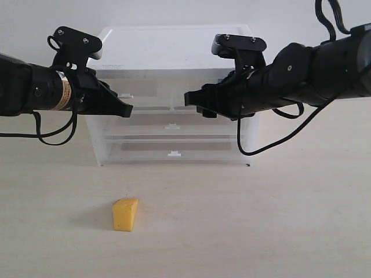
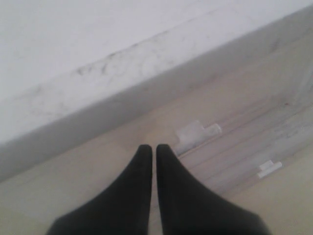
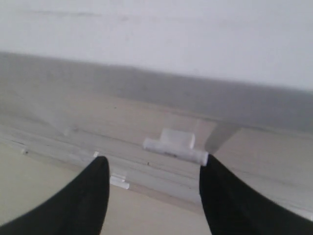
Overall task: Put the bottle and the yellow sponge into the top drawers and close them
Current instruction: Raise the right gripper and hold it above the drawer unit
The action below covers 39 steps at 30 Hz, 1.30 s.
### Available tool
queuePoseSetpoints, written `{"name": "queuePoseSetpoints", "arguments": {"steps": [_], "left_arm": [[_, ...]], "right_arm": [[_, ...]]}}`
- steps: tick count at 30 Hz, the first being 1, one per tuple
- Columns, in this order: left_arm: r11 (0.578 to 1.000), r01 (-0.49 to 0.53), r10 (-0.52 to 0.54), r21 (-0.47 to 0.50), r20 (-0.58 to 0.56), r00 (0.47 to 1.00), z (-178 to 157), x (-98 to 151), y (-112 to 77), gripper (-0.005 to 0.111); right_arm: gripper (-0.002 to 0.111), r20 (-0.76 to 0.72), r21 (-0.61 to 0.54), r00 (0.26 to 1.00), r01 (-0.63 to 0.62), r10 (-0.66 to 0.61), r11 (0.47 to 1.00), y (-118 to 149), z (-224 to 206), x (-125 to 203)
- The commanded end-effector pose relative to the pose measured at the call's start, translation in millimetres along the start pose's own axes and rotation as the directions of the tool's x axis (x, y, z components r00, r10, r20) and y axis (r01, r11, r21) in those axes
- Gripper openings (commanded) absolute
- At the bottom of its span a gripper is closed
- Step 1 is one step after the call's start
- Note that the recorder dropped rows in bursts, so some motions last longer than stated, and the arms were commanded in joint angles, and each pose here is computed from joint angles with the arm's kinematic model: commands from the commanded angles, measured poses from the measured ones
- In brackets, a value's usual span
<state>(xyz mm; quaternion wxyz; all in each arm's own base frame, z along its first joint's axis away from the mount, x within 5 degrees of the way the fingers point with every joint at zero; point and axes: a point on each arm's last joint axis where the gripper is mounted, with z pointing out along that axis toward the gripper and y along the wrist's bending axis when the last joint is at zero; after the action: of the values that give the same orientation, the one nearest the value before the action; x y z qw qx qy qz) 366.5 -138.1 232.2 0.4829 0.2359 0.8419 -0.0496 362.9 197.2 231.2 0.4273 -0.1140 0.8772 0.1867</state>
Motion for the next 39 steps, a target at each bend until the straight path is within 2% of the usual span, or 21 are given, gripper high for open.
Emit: {"name": "queuePoseSetpoints", "arguments": {"steps": [1, 4, 10, 18, 20, 22, 23, 29, 35, 39], "left_arm": [[0.999, 0.004, -0.004, 0.037, 0.002, 1.0, -1, 0, -3.8, 0.004], [0.999, 0.004, -0.004, 0.037, 0.002, 1.0, -1, 0, -3.8, 0.004], [0.999, 0.004, -0.004, 0.037, 0.002, 1.0, -1, 0, -3.8, 0.004], [0.999, 0.004, -0.004, 0.037, 0.002, 1.0, -1, 0, -3.8, 0.004], [0.999, 0.002, -0.002, 0.037, 0.002, 1.0, -1, 0, -3.8, 0.004], [0.999, 0.002, -0.002, 0.037, 0.002, 1.0, -1, 0, -3.8, 0.004], [0.999, 0.002, -0.002, 0.039, 0.002, 1.0, -1, 0, -4.0, 0.004], [0.999, 0.002, -0.002, 0.039, 0.002, 1.0, -1, 0, -4.0, 0.004], [0.999, 0.002, -0.002, 0.039, 0.002, 1.0, -1, 0, -4.0, 0.004], [0.999, 0.006, -0.006, 0.045, 0.002, 1.0, -1, 0, -4.6, 0.004]], "right_arm": [[0.051, 0.067, 0.008, 0.998, 0.021, -0.021, 1.0, 1, -1, -10], [0.051, 0.062, 0.004, 0.997, 0.035, -0.036, 0.999, 1, -2, -12], [0.049, -0.06, -0.027, 0.997, 0.056, -0.058, 0.998, 4, -2, 0], [0.028, -0.151, -0.085, 0.977, 0.137, -0.149, 0.987, 11, -35, -1], [0.018, -0.15, -0.087, 0.972, 0.169, -0.181, 0.982, 12, -45, -3], [0.002, -0.133, -0.078, 0.971, 0.187, -0.196, 0.979, 12, -55, -6], [0.0, -0.123, -0.073, 0.972, 0.191, -0.199, 0.979, 12, -59, -8], [0.0, -0.09, -0.03, 0.971, 0.218, -0.22, 0.975, 9, -66, -15], [0.0, -0.071, 0.054, 0.986, 0.154, -0.15, 0.987, -16, -67, -22], [0.0, -0.07, 0.071, 0.986, 0.158, -0.153, 0.985, -24, -68, -24]]}}
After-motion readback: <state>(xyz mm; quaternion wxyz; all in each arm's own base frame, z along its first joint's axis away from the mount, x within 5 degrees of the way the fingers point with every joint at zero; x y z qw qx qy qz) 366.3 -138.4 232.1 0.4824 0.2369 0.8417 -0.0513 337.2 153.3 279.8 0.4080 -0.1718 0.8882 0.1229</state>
